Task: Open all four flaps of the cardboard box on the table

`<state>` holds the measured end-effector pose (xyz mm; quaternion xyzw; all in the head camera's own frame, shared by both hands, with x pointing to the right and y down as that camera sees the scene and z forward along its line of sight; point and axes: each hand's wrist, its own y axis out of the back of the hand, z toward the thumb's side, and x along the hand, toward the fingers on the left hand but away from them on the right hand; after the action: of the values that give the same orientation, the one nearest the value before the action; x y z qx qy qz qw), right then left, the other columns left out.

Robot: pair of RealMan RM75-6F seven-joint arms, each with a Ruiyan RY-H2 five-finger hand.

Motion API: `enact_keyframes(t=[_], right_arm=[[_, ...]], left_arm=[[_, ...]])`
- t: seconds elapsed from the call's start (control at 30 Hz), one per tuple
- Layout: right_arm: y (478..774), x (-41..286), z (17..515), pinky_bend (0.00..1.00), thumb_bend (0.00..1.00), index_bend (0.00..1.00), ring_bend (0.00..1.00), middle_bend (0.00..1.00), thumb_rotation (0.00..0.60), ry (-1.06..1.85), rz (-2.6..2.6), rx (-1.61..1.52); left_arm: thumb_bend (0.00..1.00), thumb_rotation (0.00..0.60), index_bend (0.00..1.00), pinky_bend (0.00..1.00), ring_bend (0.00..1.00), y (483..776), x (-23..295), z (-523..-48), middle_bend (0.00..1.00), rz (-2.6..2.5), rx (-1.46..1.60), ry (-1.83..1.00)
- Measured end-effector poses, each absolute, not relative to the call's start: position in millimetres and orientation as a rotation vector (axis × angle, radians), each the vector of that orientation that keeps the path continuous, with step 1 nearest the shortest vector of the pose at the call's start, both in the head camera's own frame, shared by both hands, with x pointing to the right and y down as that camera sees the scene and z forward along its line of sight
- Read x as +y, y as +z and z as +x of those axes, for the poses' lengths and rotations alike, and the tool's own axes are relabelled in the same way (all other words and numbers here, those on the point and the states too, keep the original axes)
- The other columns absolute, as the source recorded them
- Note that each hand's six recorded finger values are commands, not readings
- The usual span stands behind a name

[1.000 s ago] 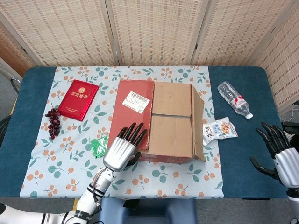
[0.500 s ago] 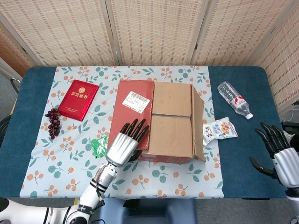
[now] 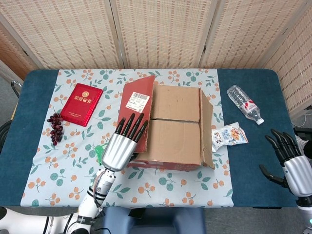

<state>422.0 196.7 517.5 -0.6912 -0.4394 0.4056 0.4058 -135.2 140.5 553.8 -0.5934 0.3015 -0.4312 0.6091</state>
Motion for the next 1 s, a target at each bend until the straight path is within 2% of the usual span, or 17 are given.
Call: enact_keyframes(t=[0.37, 0.77, 1.0], right_arm=[[515, 198, 423, 0.0, 0.39, 0.0, 0.0, 0.0, 0.6, 1.024, -1.736, -1.119], [526, 200, 418, 0.0, 0.38, 0.0, 0.0, 0.0, 0.6, 1.076, -1.728, -1.077], [542, 192, 406, 0.0, 0.39, 0.0, 0.0, 0.0, 0.6, 1.119, -1.749, -1.021]], left_arm=[[0.49, 0.41, 0.0, 0.22, 0.0, 525, 129, -176, 0.0, -1.204, 0.775, -1.047], [0.48, 0.411, 0.0, 0.17, 0.0, 519, 126, -272, 0.0, -1.103, 0.88, -1.268], [0.38, 0.41, 0.0, 0.18, 0.0, 519, 132, -327, 0.0, -1.15, 0.951, -1.359]])
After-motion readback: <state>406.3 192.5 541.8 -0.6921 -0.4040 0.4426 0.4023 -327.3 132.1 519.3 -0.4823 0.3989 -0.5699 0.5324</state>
